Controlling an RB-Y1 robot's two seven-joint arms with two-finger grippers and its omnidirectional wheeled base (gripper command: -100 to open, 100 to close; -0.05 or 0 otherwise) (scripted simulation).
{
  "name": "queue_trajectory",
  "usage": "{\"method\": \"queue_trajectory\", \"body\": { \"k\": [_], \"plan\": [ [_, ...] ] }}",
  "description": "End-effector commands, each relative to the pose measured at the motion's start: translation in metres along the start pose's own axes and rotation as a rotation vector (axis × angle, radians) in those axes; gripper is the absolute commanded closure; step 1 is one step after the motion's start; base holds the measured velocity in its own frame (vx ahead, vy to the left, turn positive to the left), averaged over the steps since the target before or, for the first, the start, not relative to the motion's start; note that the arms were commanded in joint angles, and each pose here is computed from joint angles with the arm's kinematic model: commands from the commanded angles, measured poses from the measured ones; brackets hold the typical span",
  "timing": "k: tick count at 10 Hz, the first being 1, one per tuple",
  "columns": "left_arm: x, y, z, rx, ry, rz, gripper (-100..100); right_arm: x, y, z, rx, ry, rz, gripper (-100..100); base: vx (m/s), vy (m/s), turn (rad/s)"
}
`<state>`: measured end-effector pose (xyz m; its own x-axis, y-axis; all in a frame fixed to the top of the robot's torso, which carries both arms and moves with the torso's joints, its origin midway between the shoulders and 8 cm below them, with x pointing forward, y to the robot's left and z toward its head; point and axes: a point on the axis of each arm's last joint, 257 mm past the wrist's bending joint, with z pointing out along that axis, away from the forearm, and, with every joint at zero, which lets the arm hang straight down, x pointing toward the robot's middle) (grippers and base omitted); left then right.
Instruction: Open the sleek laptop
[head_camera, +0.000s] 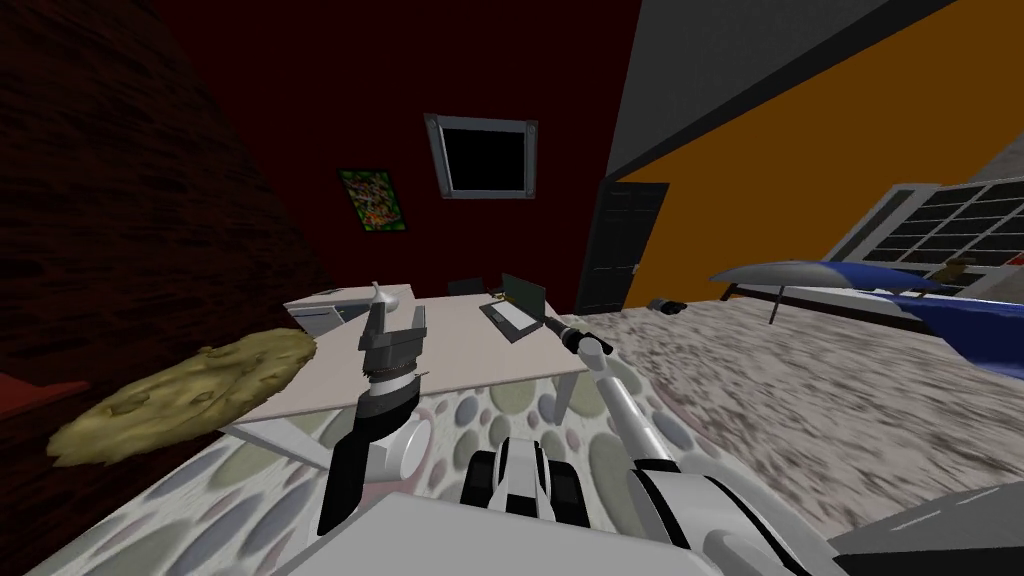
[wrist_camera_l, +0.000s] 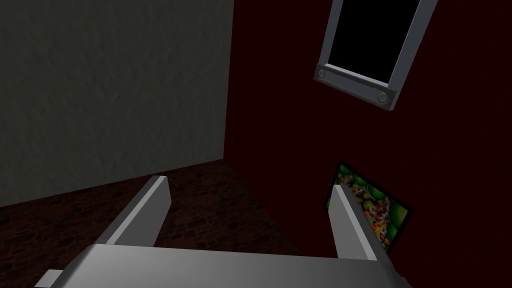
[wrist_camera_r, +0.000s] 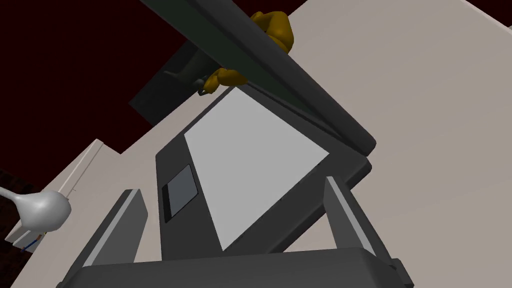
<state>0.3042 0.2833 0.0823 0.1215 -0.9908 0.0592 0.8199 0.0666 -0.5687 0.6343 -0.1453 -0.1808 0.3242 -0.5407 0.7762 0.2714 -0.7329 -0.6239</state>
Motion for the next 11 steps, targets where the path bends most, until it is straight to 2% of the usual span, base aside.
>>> {"method": "queue_trajectory", "body": {
  "k": [1, 4, 6, 11],
  "plan": [
    [0.0, 0.0, 0.0, 0.0, 0.0, 0.0, 0, 0.009, 0.009, -0.004, -0.01, 0.028, 0.014, -100, 0.015, -0.093, 0.252],
    [0.0, 0.0, 0.0, 0.0, 0.0, 0.0, 0, 0.021, 0.019, -0.009, -0.02, 0.06, 0.033, -100, 0.013, -0.104, 0.253],
    [0.0, 0.0, 0.0, 0.0, 0.0, 0.0, 0, 0.035, 0.031, -0.015, -0.032, 0.093, 0.047, -100, 0.019, -0.139, 0.346],
    [0.0, 0.0, 0.0, 0.0, 0.0, 0.0, 0, 0.052, 0.05, -0.025, -0.059, 0.135, 0.06, -100, -0.006, -0.085, 0.187]
  ]
}}
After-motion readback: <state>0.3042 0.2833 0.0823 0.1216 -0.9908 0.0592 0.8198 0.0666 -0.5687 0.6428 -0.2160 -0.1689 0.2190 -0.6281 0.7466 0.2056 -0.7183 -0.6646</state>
